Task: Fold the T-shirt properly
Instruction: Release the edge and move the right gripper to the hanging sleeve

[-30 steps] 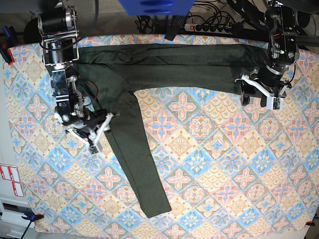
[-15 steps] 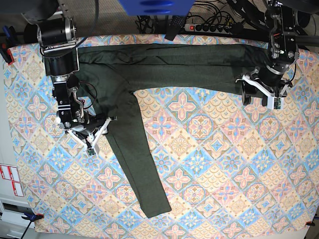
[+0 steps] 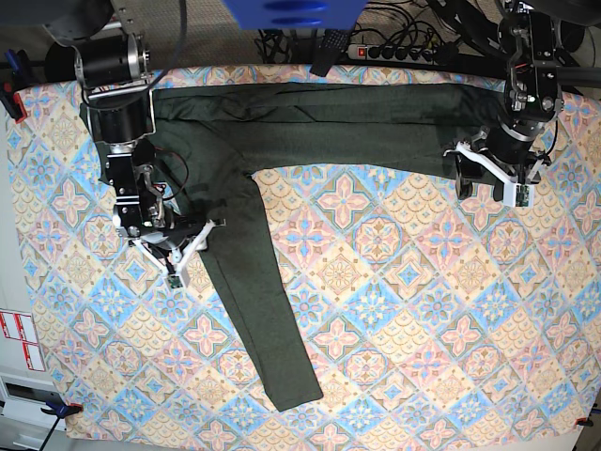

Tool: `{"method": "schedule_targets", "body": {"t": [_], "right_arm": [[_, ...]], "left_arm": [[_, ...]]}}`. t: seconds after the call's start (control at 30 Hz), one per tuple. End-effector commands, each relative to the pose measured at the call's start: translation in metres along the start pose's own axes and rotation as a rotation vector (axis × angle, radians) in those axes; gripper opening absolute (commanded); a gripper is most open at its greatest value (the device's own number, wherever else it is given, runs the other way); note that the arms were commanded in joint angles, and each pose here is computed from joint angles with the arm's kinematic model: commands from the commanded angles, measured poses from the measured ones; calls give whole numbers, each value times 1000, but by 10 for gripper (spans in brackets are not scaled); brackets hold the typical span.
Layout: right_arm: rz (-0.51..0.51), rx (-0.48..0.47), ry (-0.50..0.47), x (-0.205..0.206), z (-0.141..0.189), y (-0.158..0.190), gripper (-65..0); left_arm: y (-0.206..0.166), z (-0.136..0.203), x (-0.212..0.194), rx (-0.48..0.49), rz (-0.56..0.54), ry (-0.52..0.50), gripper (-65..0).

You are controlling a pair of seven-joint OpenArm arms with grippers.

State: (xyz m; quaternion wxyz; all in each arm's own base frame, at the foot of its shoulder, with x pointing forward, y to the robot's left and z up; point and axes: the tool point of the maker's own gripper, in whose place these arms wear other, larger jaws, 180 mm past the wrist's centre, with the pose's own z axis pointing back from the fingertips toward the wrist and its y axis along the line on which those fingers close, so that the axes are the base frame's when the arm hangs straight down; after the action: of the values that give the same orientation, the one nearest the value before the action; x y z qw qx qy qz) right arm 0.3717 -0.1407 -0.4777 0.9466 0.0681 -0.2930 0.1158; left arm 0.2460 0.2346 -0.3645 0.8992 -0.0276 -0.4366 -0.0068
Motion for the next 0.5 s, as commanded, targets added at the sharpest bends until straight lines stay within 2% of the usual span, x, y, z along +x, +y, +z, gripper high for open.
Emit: {"method": "schedule_targets", "body": {"t": [0.0,0.23,0.3,0.47], "right_arm": [[-4,17,-4,6,0,4,-432],[-13,42,-9,7,-5,18,-438],[-12,44,-13,8,-4,19,-461],[-4,47,-29,13,-2,21,-650]], "left_arm": [[0,3,11,-4,-12,-36,-257],[0,3,9,-3,-12,-33,-257],[0,3,9,-3,-12,-33,-257],[0,3,9,-3,-12,-33,-257]]}}
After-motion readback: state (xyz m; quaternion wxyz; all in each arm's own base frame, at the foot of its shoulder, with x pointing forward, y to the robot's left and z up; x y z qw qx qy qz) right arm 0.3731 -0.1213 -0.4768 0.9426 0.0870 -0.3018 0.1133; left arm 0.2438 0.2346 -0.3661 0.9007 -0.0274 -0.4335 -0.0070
